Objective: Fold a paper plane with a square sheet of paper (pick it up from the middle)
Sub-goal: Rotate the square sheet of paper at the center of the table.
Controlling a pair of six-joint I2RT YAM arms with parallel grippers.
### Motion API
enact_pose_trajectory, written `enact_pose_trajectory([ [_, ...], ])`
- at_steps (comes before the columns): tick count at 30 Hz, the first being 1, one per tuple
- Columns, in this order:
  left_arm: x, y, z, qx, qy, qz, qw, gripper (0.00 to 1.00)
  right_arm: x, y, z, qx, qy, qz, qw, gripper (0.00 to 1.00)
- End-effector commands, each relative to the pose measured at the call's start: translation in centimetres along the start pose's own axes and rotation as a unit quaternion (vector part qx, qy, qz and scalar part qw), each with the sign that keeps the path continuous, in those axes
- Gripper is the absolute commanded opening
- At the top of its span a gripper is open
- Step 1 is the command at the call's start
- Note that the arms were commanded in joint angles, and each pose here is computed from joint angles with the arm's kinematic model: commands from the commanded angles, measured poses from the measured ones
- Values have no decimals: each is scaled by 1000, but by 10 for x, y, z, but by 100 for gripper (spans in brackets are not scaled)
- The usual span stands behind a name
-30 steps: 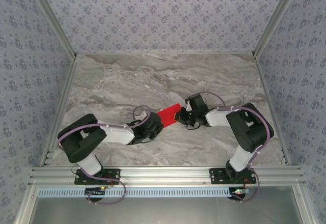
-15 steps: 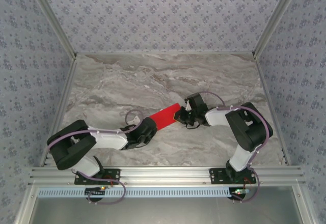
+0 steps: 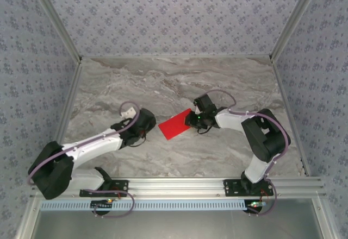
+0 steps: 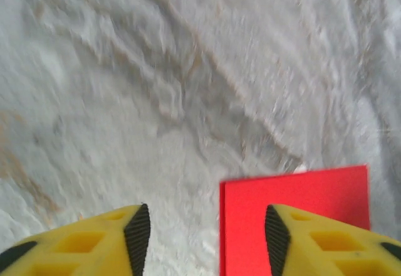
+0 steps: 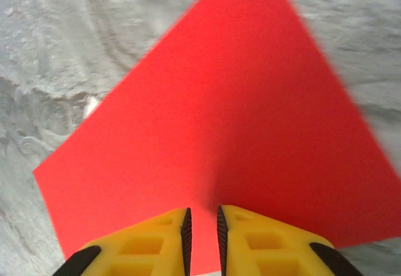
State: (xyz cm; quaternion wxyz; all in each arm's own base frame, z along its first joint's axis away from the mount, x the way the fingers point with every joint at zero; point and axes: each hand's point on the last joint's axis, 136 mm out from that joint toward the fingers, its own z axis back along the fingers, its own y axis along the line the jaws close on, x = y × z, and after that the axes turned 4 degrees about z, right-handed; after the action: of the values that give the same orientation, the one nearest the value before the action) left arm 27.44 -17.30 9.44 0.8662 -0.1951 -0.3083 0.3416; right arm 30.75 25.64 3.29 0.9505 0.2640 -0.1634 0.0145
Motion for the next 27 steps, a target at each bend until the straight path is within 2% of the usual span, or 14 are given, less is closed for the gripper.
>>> enact_pose_trajectory([
  [1, 30, 25, 10, 60, -21, -77, 995, 71, 2, 26, 0, -38, 1, 67, 997, 26],
  [4, 48, 33, 12, 78, -22, -85, 993, 84, 1, 47, -17, -49, 10, 92, 995, 27],
  [7, 56, 39, 10, 86, -5, -85, 993, 92, -4, 64, -34, -50, 24, 108, 993, 27],
  [8, 58, 42, 10, 89, 0, -83, 993, 94, 1, 77, -38, -44, 21, 115, 992, 28],
  [11, 61, 47, 9, 93, 8, -79, 992, 97, -5, 84, -49, -47, 38, 122, 991, 27],
  [17, 63, 52, 6, 94, 22, -78, 992, 99, -40, 90, -59, -39, 107, 176, 978, 27],
  [21, 59, 50, 2, 87, 39, -85, 992, 99, -84, 77, -51, -26, 190, 254, 948, 28],
  [23, 56, 48, 0, 82, 51, -93, 991, 99, -108, 61, -41, -29, 237, 302, 923, 30],
  [25, 52, 45, -2, 76, 64, -100, 990, 99, -123, 48, -28, -24, 261, 335, 905, 31],
  [27, 47, 42, -5, 70, 77, -107, 989, 99, -126, 37, -16, -20, 263, 352, 898, 31],
])
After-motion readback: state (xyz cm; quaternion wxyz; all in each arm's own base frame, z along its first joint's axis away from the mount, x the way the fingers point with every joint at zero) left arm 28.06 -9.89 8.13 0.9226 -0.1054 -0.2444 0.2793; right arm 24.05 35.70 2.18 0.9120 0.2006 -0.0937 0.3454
